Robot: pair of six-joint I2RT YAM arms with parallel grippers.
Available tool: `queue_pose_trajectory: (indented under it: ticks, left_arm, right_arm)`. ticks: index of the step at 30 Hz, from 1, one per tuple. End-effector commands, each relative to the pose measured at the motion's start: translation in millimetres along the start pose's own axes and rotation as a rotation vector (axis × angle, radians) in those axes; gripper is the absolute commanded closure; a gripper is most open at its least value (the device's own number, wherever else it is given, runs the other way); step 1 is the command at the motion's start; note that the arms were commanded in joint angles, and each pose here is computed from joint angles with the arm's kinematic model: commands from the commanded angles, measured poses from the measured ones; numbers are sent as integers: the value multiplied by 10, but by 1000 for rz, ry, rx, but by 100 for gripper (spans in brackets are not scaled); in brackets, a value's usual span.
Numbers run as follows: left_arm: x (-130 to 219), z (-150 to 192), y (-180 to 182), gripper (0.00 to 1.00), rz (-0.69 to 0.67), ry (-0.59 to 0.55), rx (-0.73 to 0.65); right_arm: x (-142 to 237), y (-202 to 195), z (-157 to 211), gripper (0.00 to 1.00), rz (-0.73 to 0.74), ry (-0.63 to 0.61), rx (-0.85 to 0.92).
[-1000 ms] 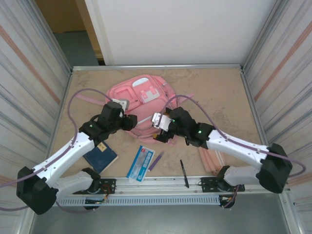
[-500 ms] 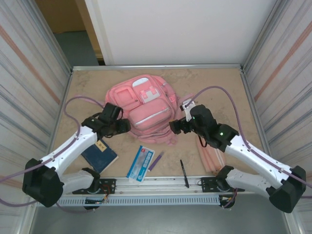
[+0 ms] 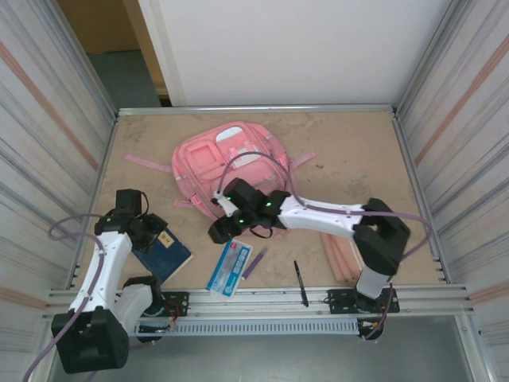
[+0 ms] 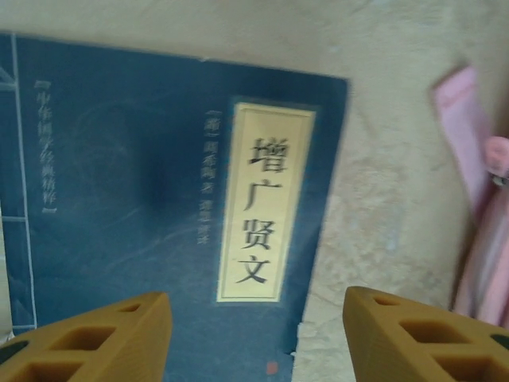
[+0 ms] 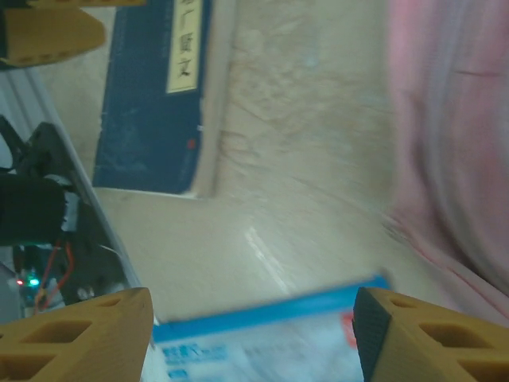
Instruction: Pack the student bag
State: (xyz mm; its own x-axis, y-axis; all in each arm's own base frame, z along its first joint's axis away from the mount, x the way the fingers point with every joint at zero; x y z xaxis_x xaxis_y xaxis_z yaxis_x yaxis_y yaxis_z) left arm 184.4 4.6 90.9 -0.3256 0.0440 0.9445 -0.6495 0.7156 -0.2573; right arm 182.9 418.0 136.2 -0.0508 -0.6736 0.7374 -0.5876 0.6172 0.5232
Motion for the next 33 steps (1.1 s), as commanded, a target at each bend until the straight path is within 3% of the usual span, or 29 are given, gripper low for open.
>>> queue_pose_trajectory:
  ticks: [1, 11, 20, 26, 30, 33]
  left_arm:
    - [-152, 145, 40, 43, 5, 79, 51]
    - [-611, 465, -291, 40, 117, 240, -93]
    - [-695, 689, -862, 39, 70, 315, -423]
    - [-550, 584, -899, 38, 59, 260, -429]
    - [-388, 550, -903, 37, 73, 234, -437]
    - [-274, 488, -842, 35, 52, 187, -433]
  right_arm:
    - [-88, 170, -104, 32, -24, 0, -53]
    - [334, -680, -194, 28, 203, -104, -258]
    - [776, -1305, -263, 26, 340, -166, -451]
    - [912, -1673, -296, 34, 301, -220, -821]
    - [759, -1742, -353, 45, 247, -265, -1050]
    - [605, -1773, -434, 47, 212, -276, -1151]
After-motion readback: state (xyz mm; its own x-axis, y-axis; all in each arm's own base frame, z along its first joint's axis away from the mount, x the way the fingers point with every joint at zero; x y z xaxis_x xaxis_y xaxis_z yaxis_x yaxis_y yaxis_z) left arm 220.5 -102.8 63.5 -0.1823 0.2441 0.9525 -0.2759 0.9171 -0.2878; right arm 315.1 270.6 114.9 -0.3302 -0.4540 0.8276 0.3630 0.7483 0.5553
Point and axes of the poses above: each hand's point on the last joint's axis, 136 mm out from that joint toward the fingers, its own x axis back along the fingers, its own y axis along the line the jaws close on, z = x × y, the point moved 2 cm from there along x, back along the fingers, and after that the axes turned 9 degrees about -x, right-handed, at the moved point
